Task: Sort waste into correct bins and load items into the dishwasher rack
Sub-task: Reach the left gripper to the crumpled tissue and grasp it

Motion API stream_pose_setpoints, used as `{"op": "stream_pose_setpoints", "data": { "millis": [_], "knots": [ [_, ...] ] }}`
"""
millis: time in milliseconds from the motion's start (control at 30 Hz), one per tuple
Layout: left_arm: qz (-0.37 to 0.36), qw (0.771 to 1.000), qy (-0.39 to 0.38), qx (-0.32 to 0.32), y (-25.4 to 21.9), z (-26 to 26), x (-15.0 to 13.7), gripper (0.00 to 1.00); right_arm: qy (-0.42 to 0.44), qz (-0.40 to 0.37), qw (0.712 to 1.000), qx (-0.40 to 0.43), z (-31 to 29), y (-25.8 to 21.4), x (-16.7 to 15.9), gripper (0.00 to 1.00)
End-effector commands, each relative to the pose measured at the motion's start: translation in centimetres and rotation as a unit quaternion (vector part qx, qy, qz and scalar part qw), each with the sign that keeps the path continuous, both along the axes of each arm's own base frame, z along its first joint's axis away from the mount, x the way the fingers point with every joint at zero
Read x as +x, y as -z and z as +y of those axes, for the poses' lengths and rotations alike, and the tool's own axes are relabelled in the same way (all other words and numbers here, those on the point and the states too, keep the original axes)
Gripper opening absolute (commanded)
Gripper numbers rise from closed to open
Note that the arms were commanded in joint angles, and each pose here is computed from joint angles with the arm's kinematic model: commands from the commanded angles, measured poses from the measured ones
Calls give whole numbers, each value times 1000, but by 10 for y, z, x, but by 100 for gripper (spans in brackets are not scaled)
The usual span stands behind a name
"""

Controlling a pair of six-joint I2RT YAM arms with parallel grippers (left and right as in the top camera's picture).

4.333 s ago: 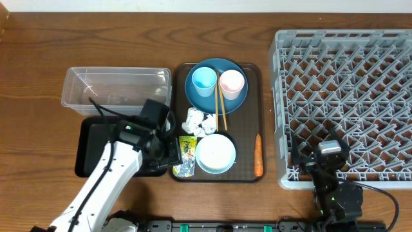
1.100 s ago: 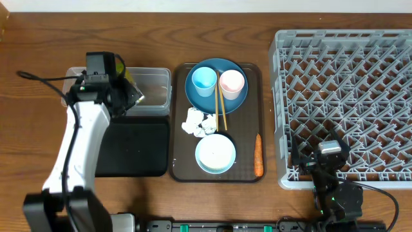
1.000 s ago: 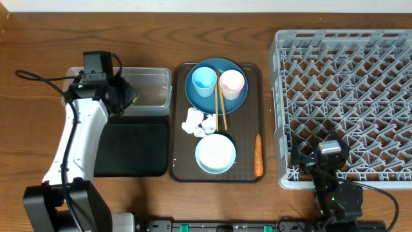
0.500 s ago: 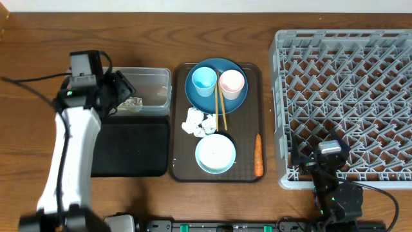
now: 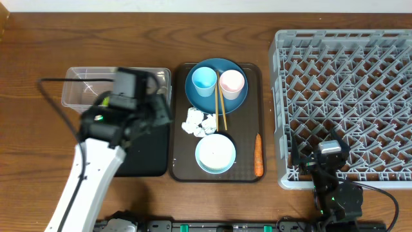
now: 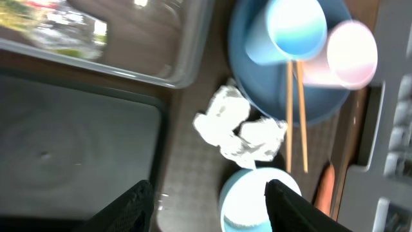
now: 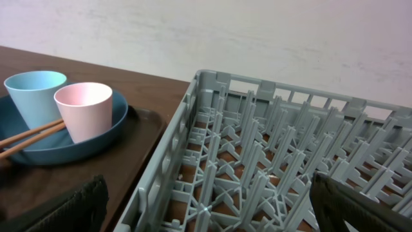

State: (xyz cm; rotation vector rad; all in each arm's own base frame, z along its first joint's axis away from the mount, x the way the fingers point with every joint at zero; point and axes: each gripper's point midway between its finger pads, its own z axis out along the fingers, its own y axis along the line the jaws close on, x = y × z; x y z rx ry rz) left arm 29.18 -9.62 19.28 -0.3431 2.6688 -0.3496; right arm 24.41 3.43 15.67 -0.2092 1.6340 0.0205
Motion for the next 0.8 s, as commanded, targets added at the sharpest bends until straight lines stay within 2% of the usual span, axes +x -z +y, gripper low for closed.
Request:
{"op": "stream_pose_setpoints", "data": {
  "millis": [0,200,400,767],
  "knots": [
    [13,999,29,19,12,-20,4,58,-4,2,1000,-4,2,2,0,99],
    [55,994,55,75,57,-38,14,58,-4,2,1000,-4,2,2,0,99],
    [113,986,68,102,104,-41,18,55,-4,2,1000,-4,2,2,0,99],
    [118,972,158,128,147,-53,36,55,-4,2,1000,-4,2,2,0,99]
  ]
}}
